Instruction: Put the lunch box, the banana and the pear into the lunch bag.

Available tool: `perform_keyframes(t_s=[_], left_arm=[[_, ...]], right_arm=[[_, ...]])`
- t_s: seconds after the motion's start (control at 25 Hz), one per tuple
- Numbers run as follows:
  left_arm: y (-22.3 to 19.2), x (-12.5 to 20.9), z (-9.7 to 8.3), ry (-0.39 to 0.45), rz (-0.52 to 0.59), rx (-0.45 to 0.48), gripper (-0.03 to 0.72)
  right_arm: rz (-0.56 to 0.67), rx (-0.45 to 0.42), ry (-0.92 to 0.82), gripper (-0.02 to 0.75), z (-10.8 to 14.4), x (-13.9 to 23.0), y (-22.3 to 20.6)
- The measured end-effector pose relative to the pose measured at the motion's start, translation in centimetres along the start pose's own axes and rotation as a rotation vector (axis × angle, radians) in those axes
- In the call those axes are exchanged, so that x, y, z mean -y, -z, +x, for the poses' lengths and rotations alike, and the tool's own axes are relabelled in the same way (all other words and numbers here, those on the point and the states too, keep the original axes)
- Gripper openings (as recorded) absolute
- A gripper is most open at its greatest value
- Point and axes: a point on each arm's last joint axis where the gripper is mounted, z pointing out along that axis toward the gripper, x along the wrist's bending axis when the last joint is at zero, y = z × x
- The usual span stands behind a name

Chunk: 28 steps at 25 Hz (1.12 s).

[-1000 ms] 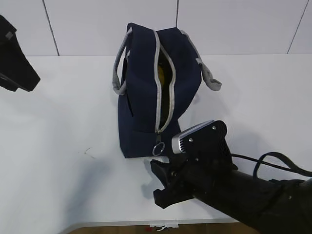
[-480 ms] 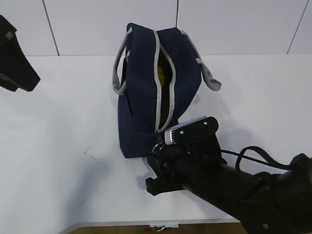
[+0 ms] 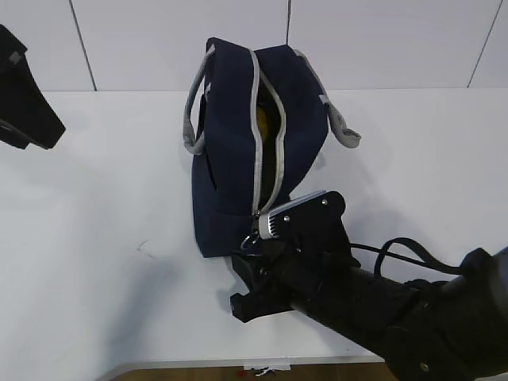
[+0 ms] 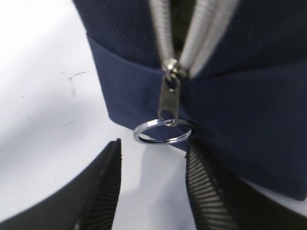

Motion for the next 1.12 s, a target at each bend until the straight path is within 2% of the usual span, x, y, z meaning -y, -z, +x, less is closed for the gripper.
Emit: perform_keyframes(t_s=[0.32,0.52,0.8,1.12], left_arm=[[0.00,0.00,0.00,0.000,0.000,0.000,0.297],[0.00,0.00,0.00,0.000,0.000,0.000,0.297],[0.00,0.00,0.00,0.000,0.000,0.000,0.297],[0.00,0.00,0.00,0.002,0.000,0.000,0.297]], right_arm=[[-0.004,0.056,-0.059,0.365,-0.51,-0.03,0.01],[-0.005,0.063,-0.066,0.372,-0.58,-0.03,0.01],[-0.062,0.065,0.061,0.408,-0.58,-0.56,0.01],[-0.082,0.052,0.094,0.408,-0.44,-0.74,0.02]])
